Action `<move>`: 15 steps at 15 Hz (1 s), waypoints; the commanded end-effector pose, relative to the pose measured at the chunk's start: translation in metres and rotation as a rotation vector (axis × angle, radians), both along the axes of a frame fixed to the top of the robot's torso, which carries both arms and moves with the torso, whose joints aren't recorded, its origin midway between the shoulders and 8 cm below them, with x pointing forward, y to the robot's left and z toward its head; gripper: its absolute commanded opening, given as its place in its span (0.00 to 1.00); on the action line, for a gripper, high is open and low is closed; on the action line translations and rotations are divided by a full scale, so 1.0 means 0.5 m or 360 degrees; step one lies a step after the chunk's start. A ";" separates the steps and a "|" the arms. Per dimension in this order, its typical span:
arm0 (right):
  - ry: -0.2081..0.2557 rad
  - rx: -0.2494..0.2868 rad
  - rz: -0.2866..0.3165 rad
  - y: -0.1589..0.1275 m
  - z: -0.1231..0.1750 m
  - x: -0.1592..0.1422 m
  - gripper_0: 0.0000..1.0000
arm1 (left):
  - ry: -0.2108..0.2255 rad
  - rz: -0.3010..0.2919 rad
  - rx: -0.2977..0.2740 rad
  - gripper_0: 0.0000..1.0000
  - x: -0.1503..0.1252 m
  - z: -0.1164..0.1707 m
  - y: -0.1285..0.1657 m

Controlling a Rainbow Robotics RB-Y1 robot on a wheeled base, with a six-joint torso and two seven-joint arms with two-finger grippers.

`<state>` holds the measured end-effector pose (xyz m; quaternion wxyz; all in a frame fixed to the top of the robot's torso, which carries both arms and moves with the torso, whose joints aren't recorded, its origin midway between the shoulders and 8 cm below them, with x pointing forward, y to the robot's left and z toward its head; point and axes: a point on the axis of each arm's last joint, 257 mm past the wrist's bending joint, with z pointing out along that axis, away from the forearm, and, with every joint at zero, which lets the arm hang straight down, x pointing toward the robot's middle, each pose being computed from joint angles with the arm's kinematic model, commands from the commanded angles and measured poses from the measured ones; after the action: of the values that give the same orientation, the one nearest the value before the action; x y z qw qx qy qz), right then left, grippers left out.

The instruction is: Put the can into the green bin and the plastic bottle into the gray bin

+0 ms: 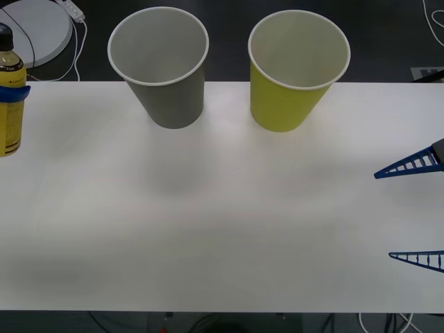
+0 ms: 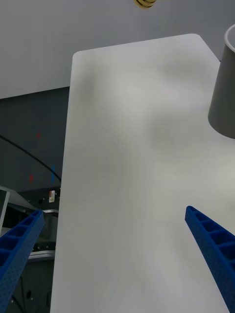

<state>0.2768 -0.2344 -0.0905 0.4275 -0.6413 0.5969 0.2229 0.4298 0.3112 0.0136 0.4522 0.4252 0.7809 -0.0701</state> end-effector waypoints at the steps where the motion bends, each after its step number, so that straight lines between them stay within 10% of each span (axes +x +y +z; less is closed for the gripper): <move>1: 0.0000 0.0000 0.0000 0.000 0.000 0.000 1.00 | 0.0012 -0.0012 0.0008 0.00 0.021 0.021 -0.002; 15: 0.0000 0.0000 0.0000 0.000 0.000 0.000 1.00 | 0.0043 -0.0070 0.0139 0.00 0.153 0.106 -0.067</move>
<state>0.2768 -0.2344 -0.0905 0.4275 -0.6413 0.5969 0.2229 0.5016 0.2804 0.0646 0.4211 0.4613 0.7792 -0.0516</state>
